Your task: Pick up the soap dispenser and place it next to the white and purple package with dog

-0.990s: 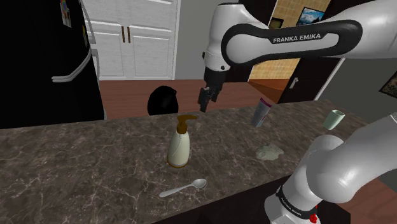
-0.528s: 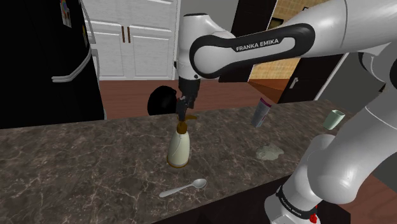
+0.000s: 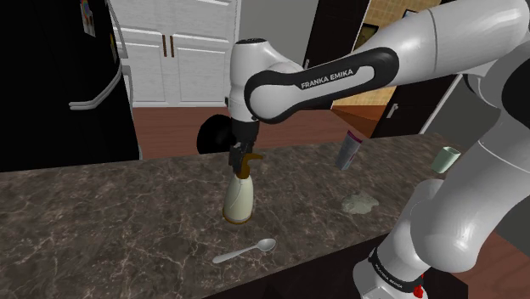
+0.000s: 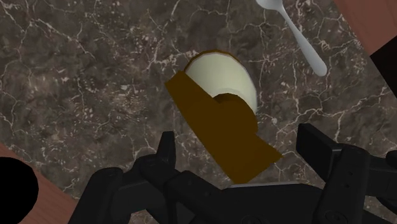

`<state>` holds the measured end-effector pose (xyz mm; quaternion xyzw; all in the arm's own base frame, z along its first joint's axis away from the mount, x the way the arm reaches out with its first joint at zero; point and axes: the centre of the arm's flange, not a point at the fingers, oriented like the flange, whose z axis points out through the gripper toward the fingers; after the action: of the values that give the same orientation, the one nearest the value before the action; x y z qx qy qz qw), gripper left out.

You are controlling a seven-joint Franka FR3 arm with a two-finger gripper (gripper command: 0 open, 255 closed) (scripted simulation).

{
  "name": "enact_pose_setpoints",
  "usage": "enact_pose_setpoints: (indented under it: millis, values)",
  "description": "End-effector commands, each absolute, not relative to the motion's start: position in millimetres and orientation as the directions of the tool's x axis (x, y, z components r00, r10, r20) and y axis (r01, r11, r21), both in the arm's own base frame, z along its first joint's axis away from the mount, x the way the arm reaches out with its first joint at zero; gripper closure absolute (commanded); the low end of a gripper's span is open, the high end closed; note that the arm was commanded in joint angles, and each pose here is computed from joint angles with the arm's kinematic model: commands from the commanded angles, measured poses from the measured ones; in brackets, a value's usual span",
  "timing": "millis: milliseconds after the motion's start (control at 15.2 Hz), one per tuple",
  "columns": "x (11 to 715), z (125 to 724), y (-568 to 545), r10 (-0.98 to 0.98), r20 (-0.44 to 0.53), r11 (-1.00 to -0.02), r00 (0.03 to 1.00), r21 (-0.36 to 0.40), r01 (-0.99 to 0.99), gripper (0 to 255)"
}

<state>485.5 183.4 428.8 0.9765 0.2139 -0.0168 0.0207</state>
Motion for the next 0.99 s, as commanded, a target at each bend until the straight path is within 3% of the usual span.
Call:
enact_pose_setpoints:
  millis: [0, 462, 528, 924]
  values:
    - [484.5, 422.5, 183.8, 0.417, -0.041, -0.908, 0.908, 0.033, 0.419, 0]
    - [484.5, 422.5, 183.8, 0.417, -0.041, -0.908, 0.908, 0.033, 0.419, 0]
    - [484.5, 422.5, 183.8, 0.417, -0.041, -0.908, 0.908, 0.033, 0.419, 255]
    - [484.5, 422.5, 183.7, 0.417, -0.041, -0.908, 0.908, 0.033, 0.419, 255]
